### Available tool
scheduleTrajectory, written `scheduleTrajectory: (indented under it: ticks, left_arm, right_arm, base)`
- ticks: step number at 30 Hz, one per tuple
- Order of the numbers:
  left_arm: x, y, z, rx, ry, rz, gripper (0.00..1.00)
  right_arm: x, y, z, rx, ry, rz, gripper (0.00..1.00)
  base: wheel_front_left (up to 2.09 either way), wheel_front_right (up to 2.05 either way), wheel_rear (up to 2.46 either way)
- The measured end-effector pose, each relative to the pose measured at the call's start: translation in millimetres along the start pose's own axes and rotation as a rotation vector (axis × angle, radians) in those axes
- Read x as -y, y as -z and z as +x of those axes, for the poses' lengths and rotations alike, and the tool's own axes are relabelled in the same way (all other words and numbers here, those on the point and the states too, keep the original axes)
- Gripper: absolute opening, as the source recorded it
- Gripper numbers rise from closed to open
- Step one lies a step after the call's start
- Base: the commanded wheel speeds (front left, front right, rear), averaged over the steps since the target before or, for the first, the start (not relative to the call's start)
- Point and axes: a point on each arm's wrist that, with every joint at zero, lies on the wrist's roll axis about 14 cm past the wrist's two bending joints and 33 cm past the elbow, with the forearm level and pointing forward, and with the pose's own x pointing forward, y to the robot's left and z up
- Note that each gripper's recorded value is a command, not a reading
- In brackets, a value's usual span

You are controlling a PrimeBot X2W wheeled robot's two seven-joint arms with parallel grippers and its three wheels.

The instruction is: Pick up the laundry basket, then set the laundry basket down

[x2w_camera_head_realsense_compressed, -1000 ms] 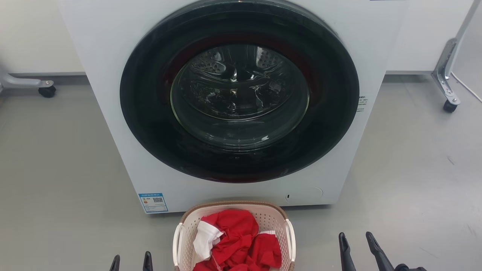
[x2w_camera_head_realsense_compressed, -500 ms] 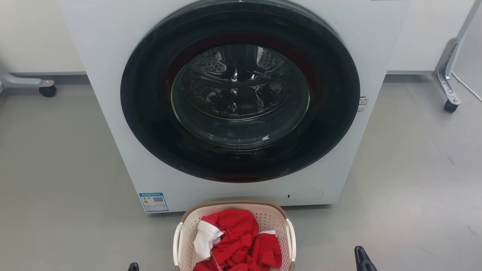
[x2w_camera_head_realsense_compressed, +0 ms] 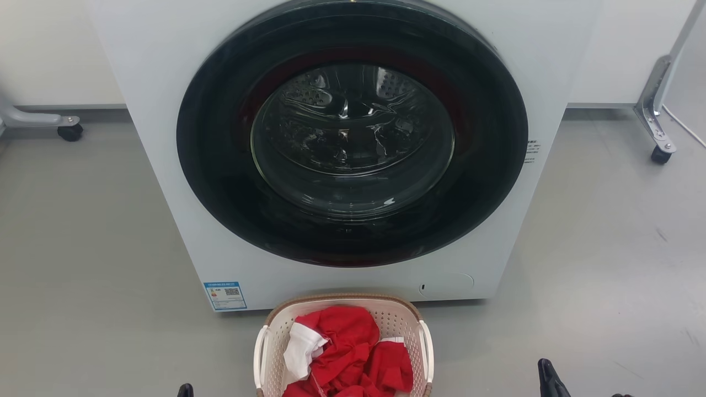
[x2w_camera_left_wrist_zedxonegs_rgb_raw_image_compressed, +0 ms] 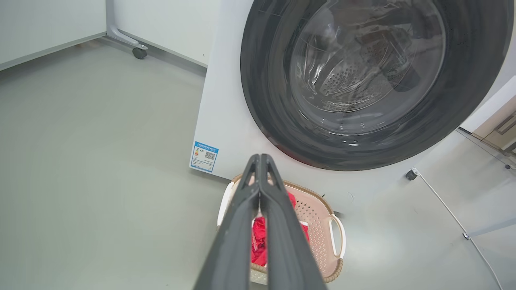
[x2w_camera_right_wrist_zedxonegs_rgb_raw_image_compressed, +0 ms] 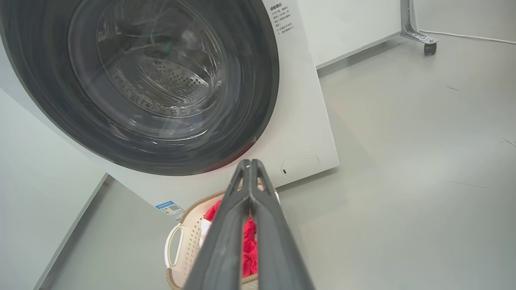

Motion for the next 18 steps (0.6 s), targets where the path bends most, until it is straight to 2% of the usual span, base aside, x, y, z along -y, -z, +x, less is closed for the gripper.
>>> scheduleTrajectory:
  ticks: [18]
  left_arm:
    - [-9.9,0.5,10.8,-0.045,-0.033,-0.245,0.0]
  right_arm:
    - [18.2,-5.6,9.4,-0.023,0.054,0.251,0.0]
  base:
    - [0.0,0.0,0.0]
